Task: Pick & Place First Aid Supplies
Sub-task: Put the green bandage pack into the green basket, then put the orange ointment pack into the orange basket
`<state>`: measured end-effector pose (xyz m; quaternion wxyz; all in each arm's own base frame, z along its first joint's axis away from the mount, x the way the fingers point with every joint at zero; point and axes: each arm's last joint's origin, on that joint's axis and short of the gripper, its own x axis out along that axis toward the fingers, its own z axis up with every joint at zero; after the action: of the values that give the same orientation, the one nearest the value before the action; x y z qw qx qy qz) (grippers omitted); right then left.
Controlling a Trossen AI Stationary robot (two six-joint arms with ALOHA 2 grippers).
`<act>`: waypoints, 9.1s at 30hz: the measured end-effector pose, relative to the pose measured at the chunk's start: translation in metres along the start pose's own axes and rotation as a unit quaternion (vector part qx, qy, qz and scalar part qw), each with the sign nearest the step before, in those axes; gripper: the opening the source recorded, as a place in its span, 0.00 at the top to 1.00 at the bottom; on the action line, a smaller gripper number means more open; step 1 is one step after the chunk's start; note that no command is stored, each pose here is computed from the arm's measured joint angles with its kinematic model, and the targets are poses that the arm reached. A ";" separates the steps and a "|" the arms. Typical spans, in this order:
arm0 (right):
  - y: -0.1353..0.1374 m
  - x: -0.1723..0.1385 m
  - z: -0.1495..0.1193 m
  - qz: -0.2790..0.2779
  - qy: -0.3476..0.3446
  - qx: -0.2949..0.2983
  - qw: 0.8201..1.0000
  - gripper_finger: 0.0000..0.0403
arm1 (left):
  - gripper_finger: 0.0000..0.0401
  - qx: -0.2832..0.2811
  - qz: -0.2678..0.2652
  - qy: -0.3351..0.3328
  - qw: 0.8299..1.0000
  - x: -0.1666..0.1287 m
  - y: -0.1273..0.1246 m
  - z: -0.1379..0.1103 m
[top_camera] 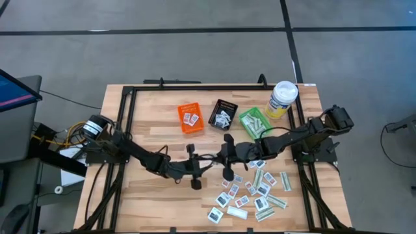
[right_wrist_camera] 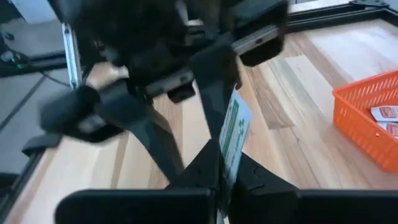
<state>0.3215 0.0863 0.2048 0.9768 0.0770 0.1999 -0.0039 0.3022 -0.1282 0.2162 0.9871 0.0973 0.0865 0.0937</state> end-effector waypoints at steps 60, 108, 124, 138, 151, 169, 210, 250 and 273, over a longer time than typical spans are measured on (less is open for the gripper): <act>0.008 -0.004 0.007 -0.042 -0.049 -0.065 0.996 0.87 | 0.99 -0.127 -0.113 -0.014 0.985 0.020 0.034 0.005; 0.013 -0.014 0.015 -0.026 -0.027 -0.073 0.997 1.00 | 0.73 -0.135 -0.114 -0.007 0.984 0.013 0.040 0.012; 0.013 -0.014 0.019 -0.024 -0.044 -0.069 0.996 1.00 | 0.72 -0.141 -0.103 -0.054 0.983 0.015 0.048 0.021; 0.008 -0.013 0.022 -0.032 -0.053 -0.063 0.996 1.00 | 0.90 -0.141 -0.111 -0.059 0.982 0.015 0.047 0.022; 0.011 -0.013 0.021 -0.037 -0.062 -0.086 0.994 1.00 | 0.98 -0.150 -0.119 -0.047 0.980 0.015 0.040 0.018; 0.012 -0.014 0.027 -0.037 -0.085 -0.079 0.992 1.00 | 0.99 -0.143 -0.122 -0.020 0.982 0.018 0.037 0.010; -0.087 -0.086 -0.020 -0.381 0.272 -0.017 0.883 1.00 | 0.97 -0.148 -0.098 -0.013 0.984 0.021 0.044 0.008; -0.098 -0.114 0.036 -0.318 0.288 -0.023 0.903 0.63 | 0.97 -0.148 -0.099 -0.013 0.984 0.021 0.044 0.008; -0.043 -0.016 -0.084 -0.255 0.322 0.120 0.904 0.70 | 0.97 -0.154 -0.110 -0.023 0.982 0.015 0.040 0.014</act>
<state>0.2722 0.0557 0.1287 0.8078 0.1372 0.5148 -0.2522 0.3123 -0.0893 0.2360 0.9963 -0.0635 0.0580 -0.0054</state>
